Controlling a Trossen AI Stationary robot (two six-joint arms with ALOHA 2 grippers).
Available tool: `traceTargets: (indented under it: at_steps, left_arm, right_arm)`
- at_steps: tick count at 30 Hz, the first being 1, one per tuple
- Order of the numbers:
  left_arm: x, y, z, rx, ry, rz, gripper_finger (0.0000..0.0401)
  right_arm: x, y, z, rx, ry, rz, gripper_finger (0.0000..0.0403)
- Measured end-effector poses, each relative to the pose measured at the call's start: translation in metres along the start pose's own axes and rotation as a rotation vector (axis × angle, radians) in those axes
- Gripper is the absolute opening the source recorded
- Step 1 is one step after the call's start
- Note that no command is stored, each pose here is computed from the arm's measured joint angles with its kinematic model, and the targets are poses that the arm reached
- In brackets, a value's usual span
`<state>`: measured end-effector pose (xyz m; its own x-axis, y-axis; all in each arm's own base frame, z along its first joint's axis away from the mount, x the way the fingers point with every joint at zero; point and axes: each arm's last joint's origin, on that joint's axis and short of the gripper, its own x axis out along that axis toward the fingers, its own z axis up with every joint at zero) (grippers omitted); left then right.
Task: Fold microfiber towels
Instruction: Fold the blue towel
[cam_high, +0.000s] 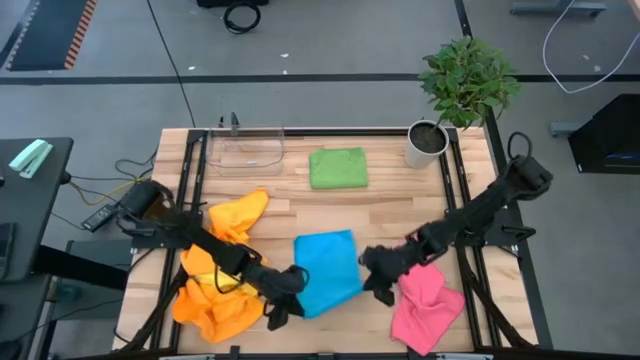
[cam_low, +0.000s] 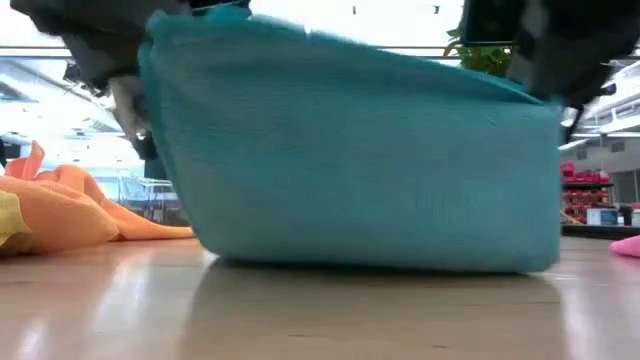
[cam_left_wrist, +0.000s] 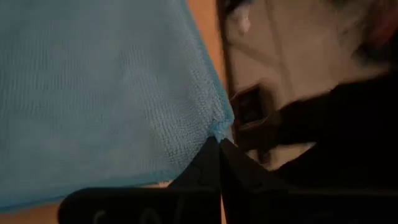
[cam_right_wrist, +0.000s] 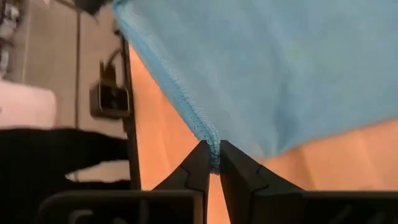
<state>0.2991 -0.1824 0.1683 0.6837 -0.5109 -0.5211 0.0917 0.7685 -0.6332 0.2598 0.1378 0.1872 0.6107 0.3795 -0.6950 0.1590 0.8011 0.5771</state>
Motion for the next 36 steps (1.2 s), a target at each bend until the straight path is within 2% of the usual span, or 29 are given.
traceTargets:
  at_steps: [5,7,10,15,19,24,29,36]
  left_arm:
    - [-0.026,0.022,0.001,-0.251,-0.064,0.077,0.0001]
    - [-0.035,0.035,0.004,-0.34,-0.111,0.116,0.0001]
    - [-0.048,0.059,0.0,-0.402,-0.149,0.206,0.0001]
    - [-0.061,0.086,0.009,-0.416,-0.214,0.262,0.0001]
    - [-0.069,0.102,0.015,-0.416,-0.229,0.314,0.0001]
    - [-0.074,0.118,0.015,-0.424,-0.183,0.405,0.0001]
    - [-0.076,0.124,0.012,-0.423,-0.148,0.452,0.0001]
    - [-0.079,0.119,0.018,-0.393,-0.189,0.417,0.0001]
  right_arm:
    - [-0.01,-0.023,0.028,0.088,-0.055,-0.036,0.0039]
    - [-0.012,-0.036,0.034,0.113,-0.053,-0.092,0.0039]
    - [-0.01,-0.057,0.046,0.124,-0.058,-0.16,0.0039]
    - [-0.007,-0.085,0.058,0.106,-0.055,-0.239,0.0039]
    - [-0.008,-0.097,0.066,0.09,-0.088,-0.29,0.0039]
    - [-0.009,-0.11,0.075,0.068,-0.154,-0.364,0.0039]
    - [-0.003,-0.12,0.078,0.049,-0.151,-0.386,0.0039]
    - [-0.002,-0.119,0.088,-0.03,-0.246,-0.384,0.0039]
